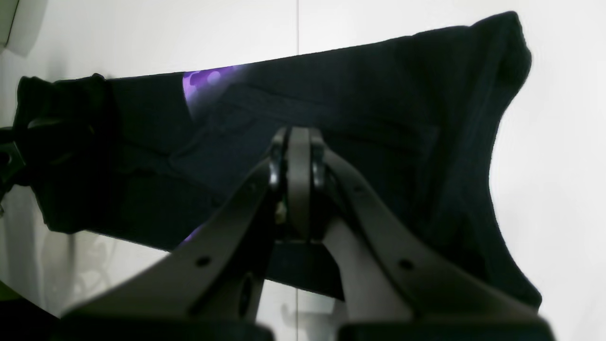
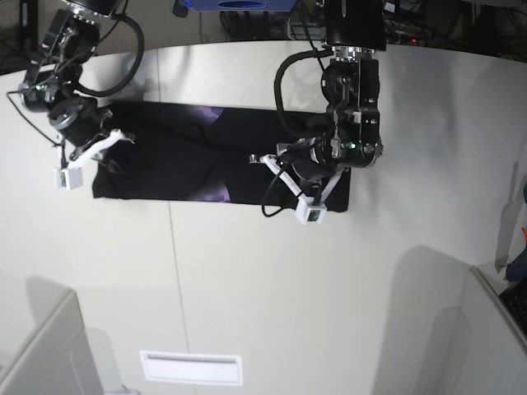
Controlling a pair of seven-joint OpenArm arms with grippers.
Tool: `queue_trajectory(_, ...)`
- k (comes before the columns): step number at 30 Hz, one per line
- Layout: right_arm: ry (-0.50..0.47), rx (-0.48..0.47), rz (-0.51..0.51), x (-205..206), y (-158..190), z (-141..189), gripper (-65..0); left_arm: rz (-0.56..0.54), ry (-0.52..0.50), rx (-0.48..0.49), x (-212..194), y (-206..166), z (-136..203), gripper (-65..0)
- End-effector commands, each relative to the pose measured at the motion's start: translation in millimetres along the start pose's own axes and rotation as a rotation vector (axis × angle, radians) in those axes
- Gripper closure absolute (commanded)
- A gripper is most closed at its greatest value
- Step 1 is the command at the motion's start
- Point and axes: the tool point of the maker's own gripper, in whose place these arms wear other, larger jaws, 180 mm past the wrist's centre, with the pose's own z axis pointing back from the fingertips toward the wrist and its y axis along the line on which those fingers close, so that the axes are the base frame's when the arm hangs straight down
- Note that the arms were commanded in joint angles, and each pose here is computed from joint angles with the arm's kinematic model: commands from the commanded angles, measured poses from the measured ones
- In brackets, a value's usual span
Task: Fold the T-shirt properly
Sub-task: 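Fold the hem end over toward the right gripper with the left gripper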
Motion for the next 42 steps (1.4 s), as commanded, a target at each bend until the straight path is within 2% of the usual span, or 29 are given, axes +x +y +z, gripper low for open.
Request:
queue_trajectory(1,-0.051,0.012,0.015,15.9,2.8,2.4,0.0,0.003,-0.048,-0.054,14.9,-14.5,3.0,0.0)
queue_trajectory(5,-0.054,0.013,0.016,17.2,3.1,2.2,0.0,0.044,-0.06,-0.139,18.3,-27.7,4.8,0.0)
queue_trajectory(13,-0.054,0.013,0.016,17.2,3.1,2.2,0.0,0.128,-0.038,-0.117,18.9,-23.4,-1.7,0.0)
queue_trajectory(38,-0.054,0.014,0.015,17.0,3.4,2.0,0.0,0.135,-0.026,-0.116,15.5,-21.9,-4.6,0.0)
queue_trajectory(39,-0.054,0.014,0.015,17.0,3.4,2.0,0.0,0.135,-0.026,-0.116,15.5,-21.9,-4.6,-2.1)
queue_trajectory(42,-0.054,0.014,0.015,17.0,3.4,2.0,0.0,0.135,-0.026,-0.116,15.5,-21.9,-4.6,-14.6)
